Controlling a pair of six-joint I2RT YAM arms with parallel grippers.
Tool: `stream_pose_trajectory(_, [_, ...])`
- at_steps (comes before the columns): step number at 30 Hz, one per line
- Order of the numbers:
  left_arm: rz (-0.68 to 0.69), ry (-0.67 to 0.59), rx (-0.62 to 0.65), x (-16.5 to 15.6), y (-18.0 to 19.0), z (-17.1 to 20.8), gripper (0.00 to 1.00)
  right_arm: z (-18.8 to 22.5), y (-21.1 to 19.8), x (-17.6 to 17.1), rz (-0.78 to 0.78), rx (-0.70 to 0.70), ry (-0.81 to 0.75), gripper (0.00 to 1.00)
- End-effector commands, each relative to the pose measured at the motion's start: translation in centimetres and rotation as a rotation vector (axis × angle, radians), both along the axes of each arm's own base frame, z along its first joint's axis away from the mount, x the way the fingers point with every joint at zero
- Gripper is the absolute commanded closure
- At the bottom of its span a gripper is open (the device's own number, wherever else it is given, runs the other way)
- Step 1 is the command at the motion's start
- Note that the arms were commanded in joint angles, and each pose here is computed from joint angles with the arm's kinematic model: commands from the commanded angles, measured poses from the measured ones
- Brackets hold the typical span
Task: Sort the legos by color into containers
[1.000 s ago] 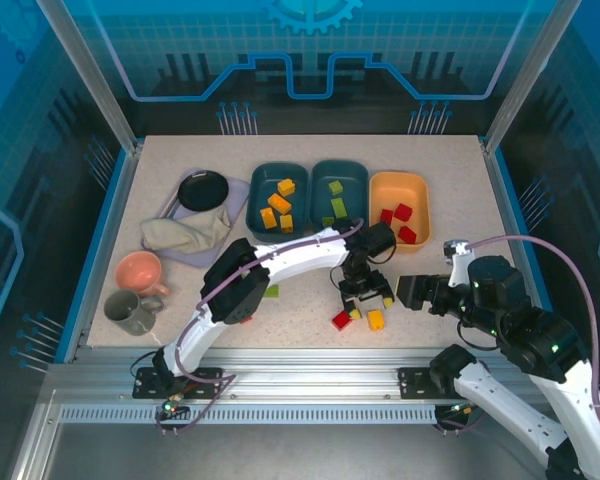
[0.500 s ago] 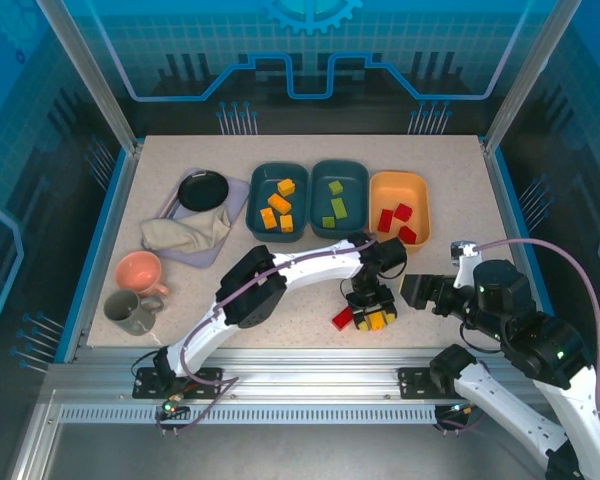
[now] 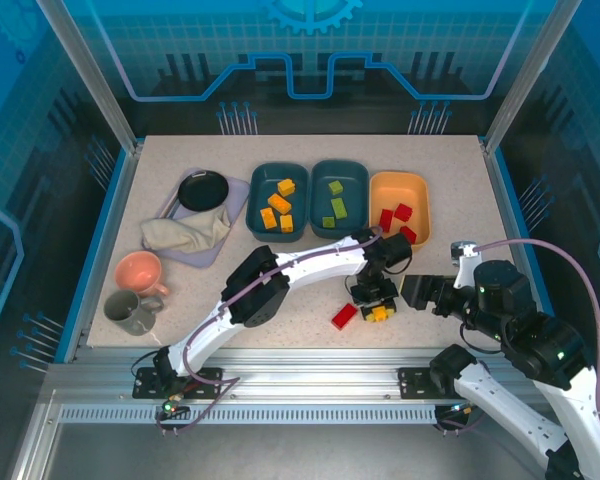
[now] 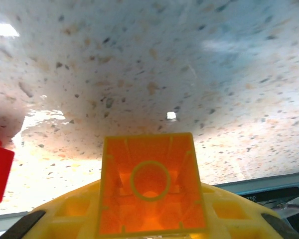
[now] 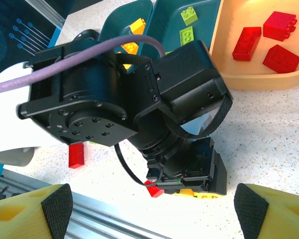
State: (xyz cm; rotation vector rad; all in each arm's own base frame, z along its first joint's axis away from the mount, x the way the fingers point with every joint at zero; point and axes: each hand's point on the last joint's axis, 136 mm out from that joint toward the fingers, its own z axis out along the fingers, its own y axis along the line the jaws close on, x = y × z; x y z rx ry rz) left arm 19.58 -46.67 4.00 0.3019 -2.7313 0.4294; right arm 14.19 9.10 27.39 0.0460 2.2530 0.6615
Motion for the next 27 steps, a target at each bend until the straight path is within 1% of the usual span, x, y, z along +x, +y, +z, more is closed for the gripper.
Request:
stream_pose_trajectory(1, [0.025, -0.132, -0.022, 3.3, 1.6, 4.8, 0.82, 0.9, 0.8, 0.1, 0.050, 0.004, -0.027, 0.13])
stream_pose_trajectory(4, [0.078, -0.210, -0.019, 6.5, 4.5, 7.8, 0.81, 1.6, 1.7, 0.8, 0.082, -0.003, -0.038, 0.13])
stream_pose_trajectory(8, [0.153, -0.296, -0.010, 10.8, 9.9, 10.7, 0.81, 2.0, 3.7, 2.5, 0.133, 0.003, -0.032, 0.14])
stream_pose_trajectory(12, [0.214, -0.353, 0.035, 15.1, 16.1, 12.1, 0.81, 1.9, 6.4, 4.9, 0.179, 0.045, -0.003, 0.14])
stream_pose_trajectory(15, [0.253, -0.425, 0.081, 18.4, 20.7, 12.9, 0.81, 1.6, 8.4, 7.3, 0.193, 0.083, 0.003, 0.15])
stream_pose_trajectory(18, [0.295, -0.485, 0.126, 21.4, 24.5, 12.9, 0.81, 1.5, 10.0, 10.1, 0.178, 0.137, -0.066, 0.15])
stream_pose_trajectory(21, [0.324, -0.539, 0.182, 24.0, 27.5, 12.4, 0.81, 1.3, 11.1, 12.9, 0.150, 0.159, -0.128, 0.14])
stream_pose_trajectory(23, [0.341, -0.564, 0.204, 25.5, 28.7, 11.9, 0.81, 0.8, 11.8, 14.5, 0.141, 0.163, -0.131, 0.14])
stream_pose_trajectory(27, [0.336, -0.610, 0.272, 28.5, 30.1, 10.3, 0.81, 0.0, 13.2, 17.3, 0.145, 0.162, -0.085, 0.14])
